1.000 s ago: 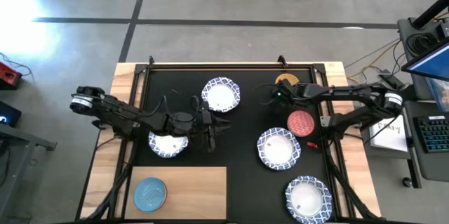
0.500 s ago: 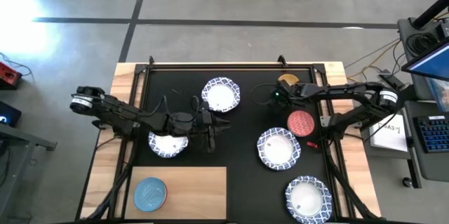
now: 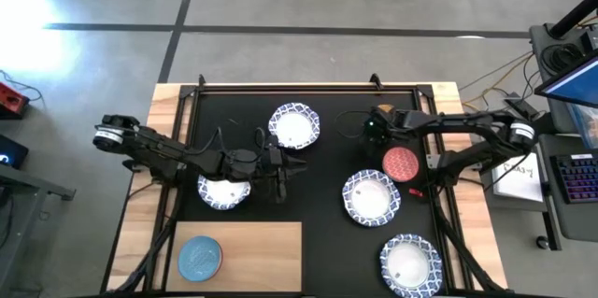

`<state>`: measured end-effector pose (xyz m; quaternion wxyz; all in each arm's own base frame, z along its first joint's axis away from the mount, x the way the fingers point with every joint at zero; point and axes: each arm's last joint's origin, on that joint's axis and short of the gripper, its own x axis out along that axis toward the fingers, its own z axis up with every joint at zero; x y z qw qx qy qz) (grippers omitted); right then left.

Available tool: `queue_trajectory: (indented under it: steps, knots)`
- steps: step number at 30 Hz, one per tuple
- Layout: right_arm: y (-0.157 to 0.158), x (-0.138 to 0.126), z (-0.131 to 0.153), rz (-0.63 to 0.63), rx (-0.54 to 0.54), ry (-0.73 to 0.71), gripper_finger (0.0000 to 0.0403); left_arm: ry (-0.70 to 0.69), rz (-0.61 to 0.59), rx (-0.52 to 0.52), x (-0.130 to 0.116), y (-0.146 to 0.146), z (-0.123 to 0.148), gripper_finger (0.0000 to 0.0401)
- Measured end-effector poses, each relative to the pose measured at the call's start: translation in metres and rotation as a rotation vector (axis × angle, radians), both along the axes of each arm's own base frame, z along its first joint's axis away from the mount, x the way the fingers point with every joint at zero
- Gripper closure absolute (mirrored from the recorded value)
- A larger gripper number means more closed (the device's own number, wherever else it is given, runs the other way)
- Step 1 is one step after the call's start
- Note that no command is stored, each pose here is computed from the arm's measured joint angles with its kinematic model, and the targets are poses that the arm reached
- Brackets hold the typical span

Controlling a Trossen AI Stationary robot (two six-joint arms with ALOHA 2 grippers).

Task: Place and stack bowls onto a shelf
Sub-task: Stack the yellow bowl on top of the light blue bowl on the shelf

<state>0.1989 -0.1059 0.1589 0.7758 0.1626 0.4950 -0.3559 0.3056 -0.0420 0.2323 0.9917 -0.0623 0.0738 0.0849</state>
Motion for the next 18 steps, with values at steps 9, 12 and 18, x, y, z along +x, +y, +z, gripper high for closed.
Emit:
queue_trajectory:
  steps: [9,12,18]
  knots:
    - [0.010,-0.003,0.029,0.204,0.129,-0.173,0.0389,0.000,-0.024,0.143,-0.002,0.000,0.007,0.0325]
    - [0.012,-0.001,0.048,0.281,0.150,-0.249,0.0390,-0.005,-0.027,0.165,-0.002,0.000,0.009,0.0325]
    - [0.016,0.006,0.080,0.450,0.229,-0.398,0.0390,0.041,-0.036,0.212,-0.002,0.000,0.009,0.0325]
